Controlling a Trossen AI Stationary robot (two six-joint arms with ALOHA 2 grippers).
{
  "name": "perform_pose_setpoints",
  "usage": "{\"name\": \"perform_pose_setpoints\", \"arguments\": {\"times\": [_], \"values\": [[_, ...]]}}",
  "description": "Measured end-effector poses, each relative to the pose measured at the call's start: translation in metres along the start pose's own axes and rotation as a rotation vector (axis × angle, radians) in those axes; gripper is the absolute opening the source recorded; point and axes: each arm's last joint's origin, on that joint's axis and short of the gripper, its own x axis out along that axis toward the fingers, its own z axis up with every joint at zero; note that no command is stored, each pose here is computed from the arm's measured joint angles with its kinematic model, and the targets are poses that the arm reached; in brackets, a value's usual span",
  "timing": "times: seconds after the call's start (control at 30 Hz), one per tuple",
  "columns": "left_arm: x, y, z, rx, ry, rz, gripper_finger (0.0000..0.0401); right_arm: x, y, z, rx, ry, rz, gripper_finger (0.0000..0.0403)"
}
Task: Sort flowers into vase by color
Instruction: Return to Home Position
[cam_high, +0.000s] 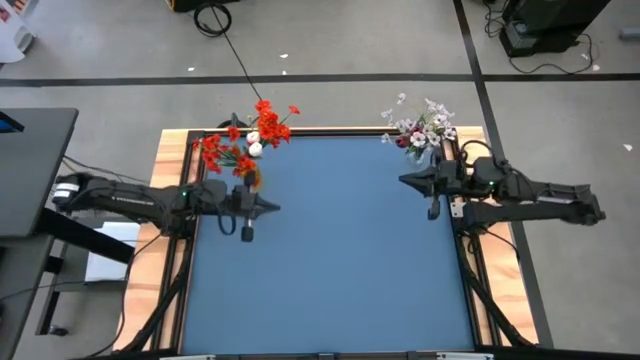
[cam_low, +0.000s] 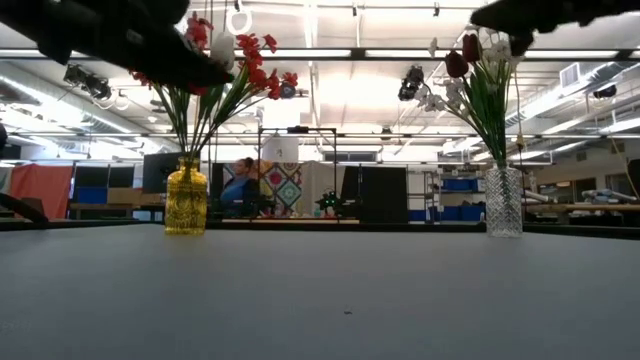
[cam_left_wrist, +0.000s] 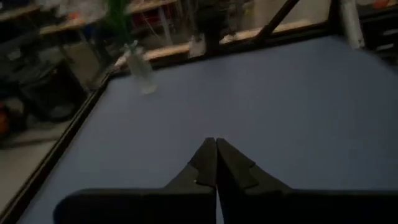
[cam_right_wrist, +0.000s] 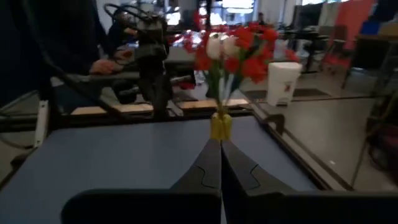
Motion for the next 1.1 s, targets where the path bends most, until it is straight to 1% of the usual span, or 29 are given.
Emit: {"name": "perform_pose_setpoints", "arguments": {"times": [0.03,0.1,0.17,0.23,0.3,0.37,0.47,0.53,0.63,0.83,0.9,0.97,1.03,1.1], "values": [[-0.001,0.006,-0.002,-0.005,0.017,0.005,0.0004,-0.005,-0.002,-0.003,0.006,0.000,0.001,0.0001],[-0.001,0.016,-0.004,-0.013,0.009,-0.029,0.0004,-0.013,-0.004,-0.013,0.031,0.036,0.023,0.0000],[-0.001,0.022,-0.006,0.020,-0.002,-0.071,0.0004,-0.016,-0.006,-0.024,0.062,0.063,0.063,0.0000],[0.000,0.027,-0.004,0.047,-0.037,-0.054,0.0004,-0.015,-0.008,-0.035,0.067,0.062,0.086,0.0000],[0.001,0.033,-0.005,0.040,-0.034,-0.027,0.0004,-0.011,-0.011,-0.043,0.068,0.027,0.078,0.0000],[0.003,0.036,-0.007,0.031,-0.036,-0.044,0.0004,-0.006,-0.013,-0.057,0.071,0.023,0.061,0.0000],[0.005,0.034,-0.009,0.004,-0.025,-0.085,0.0004,-0.001,-0.016,-0.070,0.082,-0.033,0.058,0.0000],[0.009,0.030,-0.010,-0.006,-0.013,-0.078,0.0004,0.000,-0.017,-0.076,0.096,-0.076,0.053,0.0000],[0.016,0.022,-0.014,-0.012,0.026,-0.081,0.0004,0.003,-0.018,-0.086,0.099,-0.059,0.046,0.0000],[0.029,0.008,-0.016,-0.031,0.017,-0.113,0.0004,0.002,-0.020,-0.088,0.056,-0.052,0.069,0.0000],[0.028,0.005,-0.025,-0.065,-0.038,-0.108,0.0004,0.002,-0.022,-0.088,0.044,-0.055,0.055,0.0000],[0.022,0.002,-0.038,-0.123,-0.129,-0.095,0.0004,0.001,-0.023,-0.087,0.034,-0.059,0.048,0.0000],[0.012,0.000,-0.053,-0.180,-0.199,-0.045,0.0004,0.001,-0.025,-0.087,0.034,-0.059,0.064,0.0000],[0.003,0.000,-0.060,-0.211,-0.280,-0.006,0.0004,0.001,-0.026,-0.087,0.044,-0.060,0.085,0.0000]]}}
